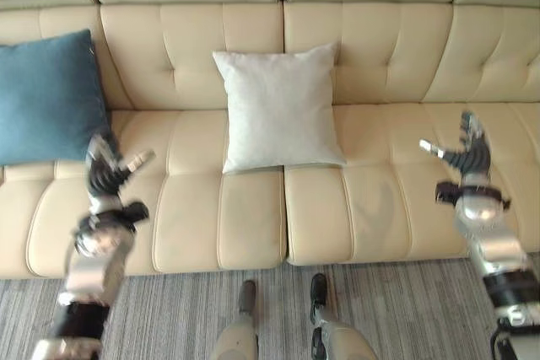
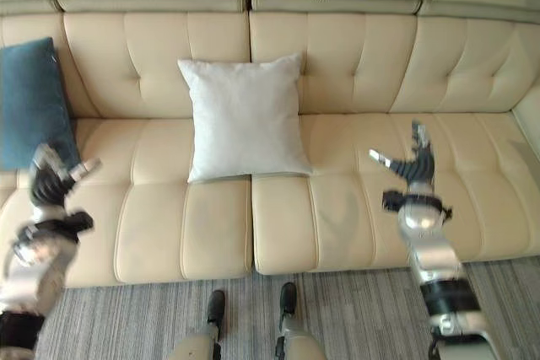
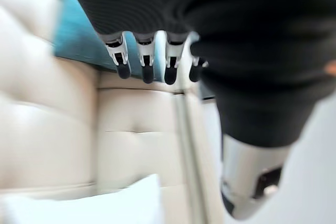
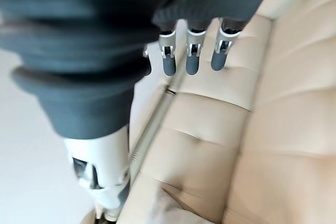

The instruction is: Pick up all the scattered cushions and arrange them neatly on the sofa.

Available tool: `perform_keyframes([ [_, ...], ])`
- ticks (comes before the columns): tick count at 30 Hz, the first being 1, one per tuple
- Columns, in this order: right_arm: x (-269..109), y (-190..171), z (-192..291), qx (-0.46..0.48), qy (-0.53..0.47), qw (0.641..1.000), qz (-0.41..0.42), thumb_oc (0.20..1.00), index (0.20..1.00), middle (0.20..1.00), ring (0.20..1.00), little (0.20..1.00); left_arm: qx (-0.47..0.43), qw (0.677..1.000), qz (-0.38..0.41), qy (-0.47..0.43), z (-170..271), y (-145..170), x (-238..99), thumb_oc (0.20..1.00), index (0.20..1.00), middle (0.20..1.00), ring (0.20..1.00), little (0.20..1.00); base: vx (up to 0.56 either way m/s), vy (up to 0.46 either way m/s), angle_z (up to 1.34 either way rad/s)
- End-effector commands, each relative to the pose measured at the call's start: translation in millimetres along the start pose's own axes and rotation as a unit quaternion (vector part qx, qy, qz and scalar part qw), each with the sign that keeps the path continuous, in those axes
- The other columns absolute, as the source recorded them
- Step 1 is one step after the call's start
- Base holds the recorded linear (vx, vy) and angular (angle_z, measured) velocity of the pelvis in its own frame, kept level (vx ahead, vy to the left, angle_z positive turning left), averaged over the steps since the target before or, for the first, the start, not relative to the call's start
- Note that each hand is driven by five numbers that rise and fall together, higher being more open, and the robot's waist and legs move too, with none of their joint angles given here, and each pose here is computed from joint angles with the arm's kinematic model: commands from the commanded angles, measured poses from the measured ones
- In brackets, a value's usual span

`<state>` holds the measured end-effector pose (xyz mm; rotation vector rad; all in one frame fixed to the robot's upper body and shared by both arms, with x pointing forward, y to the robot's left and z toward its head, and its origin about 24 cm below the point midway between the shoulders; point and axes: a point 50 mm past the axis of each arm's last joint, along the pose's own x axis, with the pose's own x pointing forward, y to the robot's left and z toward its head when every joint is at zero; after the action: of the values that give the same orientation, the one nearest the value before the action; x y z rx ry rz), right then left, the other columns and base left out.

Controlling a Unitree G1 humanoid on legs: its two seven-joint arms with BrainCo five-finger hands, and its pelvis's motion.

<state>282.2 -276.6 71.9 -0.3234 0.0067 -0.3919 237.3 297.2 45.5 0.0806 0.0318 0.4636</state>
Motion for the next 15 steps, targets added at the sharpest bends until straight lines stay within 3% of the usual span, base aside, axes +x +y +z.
perform_keyframes([
  [1,-16.3,4.5,-29.3,-0.020,0.038,0.998,0.037,1.000,1.000,1.000,1.000,1.000,0.054,0.997,-0.034,0.033,-23.2,-7.2,-7.8,1.000,1.000,1.000,1.000,1.000,-0.01,0.054,-0.03],
  [8,-64.9,28.6,-100.2,0.074,0.197,0.977,0.044,1.000,1.000,1.000,1.000,1.000,0.036,0.986,-0.050,0.157,-79.2,-12.5,-47.5,1.000,1.000,1.000,1.000,1.000,-0.04,0.064,-0.08],
  [15,-68.5,29.5,-112.4,0.056,0.225,0.971,0.054,1.000,1.000,1.000,1.000,1.000,0.093,0.979,-0.084,0.158,-80.4,-7.3,-48.2,1.000,1.000,1.000,1.000,1.000,-0.14,0.067,-0.07],
])
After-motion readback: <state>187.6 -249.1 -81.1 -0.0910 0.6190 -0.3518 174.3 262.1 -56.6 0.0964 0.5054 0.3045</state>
